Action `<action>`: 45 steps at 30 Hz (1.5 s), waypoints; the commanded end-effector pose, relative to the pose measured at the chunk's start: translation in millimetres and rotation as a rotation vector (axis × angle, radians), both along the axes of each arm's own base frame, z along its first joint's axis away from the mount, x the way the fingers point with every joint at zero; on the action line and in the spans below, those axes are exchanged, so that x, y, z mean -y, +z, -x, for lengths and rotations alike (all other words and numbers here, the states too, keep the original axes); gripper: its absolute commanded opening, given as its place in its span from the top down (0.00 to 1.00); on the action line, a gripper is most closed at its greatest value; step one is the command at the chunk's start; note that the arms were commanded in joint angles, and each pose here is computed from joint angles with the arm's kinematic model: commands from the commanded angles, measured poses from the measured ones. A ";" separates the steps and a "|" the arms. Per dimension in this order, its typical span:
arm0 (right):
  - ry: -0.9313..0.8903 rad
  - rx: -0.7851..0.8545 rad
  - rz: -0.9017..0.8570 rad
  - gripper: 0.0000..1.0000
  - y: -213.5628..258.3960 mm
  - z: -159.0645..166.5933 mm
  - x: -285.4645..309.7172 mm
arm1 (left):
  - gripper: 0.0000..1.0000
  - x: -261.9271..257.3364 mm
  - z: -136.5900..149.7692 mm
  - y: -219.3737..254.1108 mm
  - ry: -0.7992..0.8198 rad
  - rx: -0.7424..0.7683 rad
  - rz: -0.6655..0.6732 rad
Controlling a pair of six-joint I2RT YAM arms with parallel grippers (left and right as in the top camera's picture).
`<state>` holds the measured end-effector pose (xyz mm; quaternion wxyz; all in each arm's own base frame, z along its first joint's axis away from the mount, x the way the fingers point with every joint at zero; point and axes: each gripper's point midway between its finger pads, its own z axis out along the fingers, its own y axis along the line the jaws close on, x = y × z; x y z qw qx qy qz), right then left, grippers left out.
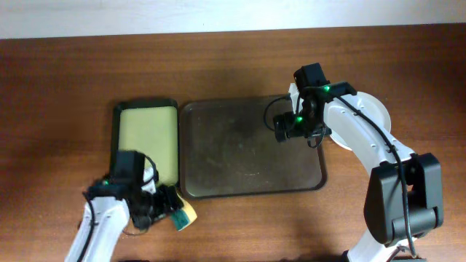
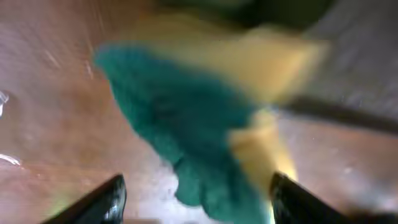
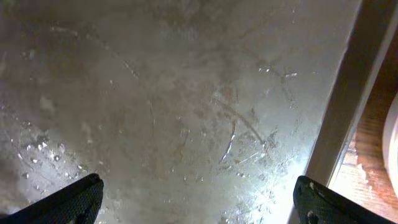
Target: Clean dirty plates on tray and stack at the side
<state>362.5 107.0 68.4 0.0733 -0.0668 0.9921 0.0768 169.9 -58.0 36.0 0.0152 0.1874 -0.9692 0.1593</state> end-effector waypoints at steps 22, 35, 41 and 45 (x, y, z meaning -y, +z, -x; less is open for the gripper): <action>-0.001 0.003 0.008 0.01 0.3 -0.7 1.5 | 1.00 -65.1 -174.0 55.3 -0.105 0.453 -0.443; -0.001 0.002 0.008 0.02 0.3 -0.6 1.4 | 0.01 -65.7 -184.6 37.6 -0.212 0.386 -0.459; -0.001 0.002 0.008 0.02 0.3 -0.6 1.4 | 0.01 -65.8 -184.6 37.6 -0.212 0.386 -0.460; -0.001 0.003 0.008 0.02 0.3 -0.7 1.5 | 0.01 -65.8 -184.6 37.6 -0.212 0.386 -0.460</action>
